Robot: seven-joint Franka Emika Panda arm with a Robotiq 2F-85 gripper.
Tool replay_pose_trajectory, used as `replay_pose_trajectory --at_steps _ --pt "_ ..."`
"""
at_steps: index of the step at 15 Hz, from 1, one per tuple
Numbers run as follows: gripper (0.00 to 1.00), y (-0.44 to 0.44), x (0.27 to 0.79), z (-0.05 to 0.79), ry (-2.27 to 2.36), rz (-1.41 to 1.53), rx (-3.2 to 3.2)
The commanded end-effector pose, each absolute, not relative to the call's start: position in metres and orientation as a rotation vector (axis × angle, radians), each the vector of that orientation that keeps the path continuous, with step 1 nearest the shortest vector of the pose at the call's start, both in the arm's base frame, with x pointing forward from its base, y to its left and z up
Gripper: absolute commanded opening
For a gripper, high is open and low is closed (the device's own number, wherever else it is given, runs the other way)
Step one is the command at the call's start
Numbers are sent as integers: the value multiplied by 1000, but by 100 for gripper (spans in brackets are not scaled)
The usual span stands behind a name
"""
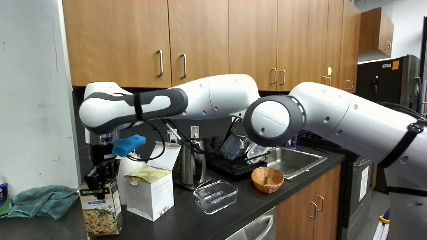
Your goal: Move the cereal box to the right.
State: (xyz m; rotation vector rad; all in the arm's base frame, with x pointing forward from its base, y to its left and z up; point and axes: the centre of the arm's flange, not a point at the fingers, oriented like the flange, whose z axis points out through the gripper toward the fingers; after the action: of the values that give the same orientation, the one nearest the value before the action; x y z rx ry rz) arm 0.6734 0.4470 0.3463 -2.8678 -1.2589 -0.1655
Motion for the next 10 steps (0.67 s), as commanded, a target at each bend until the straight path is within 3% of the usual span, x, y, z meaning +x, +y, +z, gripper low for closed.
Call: replay_pose_trajectory --at_steps 1,10 --pt "12 442 658 363 -1283 -131 -2844" --pt "12 438 629 361 -1309 -71 -2822"
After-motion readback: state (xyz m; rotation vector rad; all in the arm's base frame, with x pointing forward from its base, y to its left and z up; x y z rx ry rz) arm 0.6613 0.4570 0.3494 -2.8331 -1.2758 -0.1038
